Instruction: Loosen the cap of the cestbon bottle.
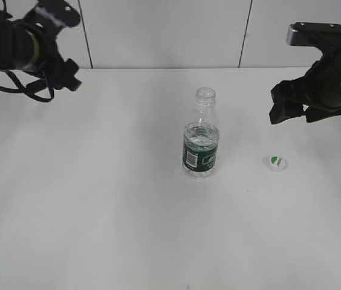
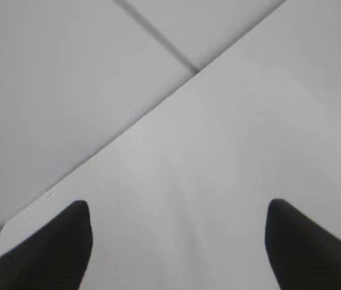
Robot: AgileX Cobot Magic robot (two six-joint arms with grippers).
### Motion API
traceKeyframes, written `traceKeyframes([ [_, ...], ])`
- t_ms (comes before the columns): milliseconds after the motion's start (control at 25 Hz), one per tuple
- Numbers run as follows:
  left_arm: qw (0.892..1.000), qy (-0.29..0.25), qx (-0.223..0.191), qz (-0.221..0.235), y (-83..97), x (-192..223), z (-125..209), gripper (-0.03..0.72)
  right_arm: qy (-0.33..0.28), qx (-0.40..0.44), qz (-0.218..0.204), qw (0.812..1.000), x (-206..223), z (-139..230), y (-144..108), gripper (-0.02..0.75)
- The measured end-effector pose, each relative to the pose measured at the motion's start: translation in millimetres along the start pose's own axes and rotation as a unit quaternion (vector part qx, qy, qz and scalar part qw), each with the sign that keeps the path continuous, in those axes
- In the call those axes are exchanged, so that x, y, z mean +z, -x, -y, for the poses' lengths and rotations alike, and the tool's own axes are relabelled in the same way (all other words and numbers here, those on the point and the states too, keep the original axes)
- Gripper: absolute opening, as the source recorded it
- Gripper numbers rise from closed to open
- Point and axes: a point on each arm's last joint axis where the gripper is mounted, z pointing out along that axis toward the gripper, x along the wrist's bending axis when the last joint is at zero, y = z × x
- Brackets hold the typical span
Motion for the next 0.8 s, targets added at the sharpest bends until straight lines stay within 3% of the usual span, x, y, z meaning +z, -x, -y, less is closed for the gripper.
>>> traceKeyframes([
  [80, 0.998, -0.041, -0.037, -0.041, -10.5, -5, 6, 0.537, -0.003, -0.001, -0.001, 1.000, -4, 1, -1, 0.557],
  [200, 0.993, -0.091, -0.061, -0.042, -18.9, -21, 10, 0.537, -0.011, -0.010, -0.003, 1.000, -12, 3, -2, 0.557],
  [360, 0.988, -0.130, -0.088, -0.003, -23.3, -43, 10, 0.536, -0.013, -0.021, -0.002, 1.000, -28, 5, -3, 0.557],
  [800, 0.964, -0.219, -0.108, 0.101, -26.7, -98, 15, 0.536, -0.034, -0.069, 0.030, 0.997, -82, 20, -3, 0.557],
])
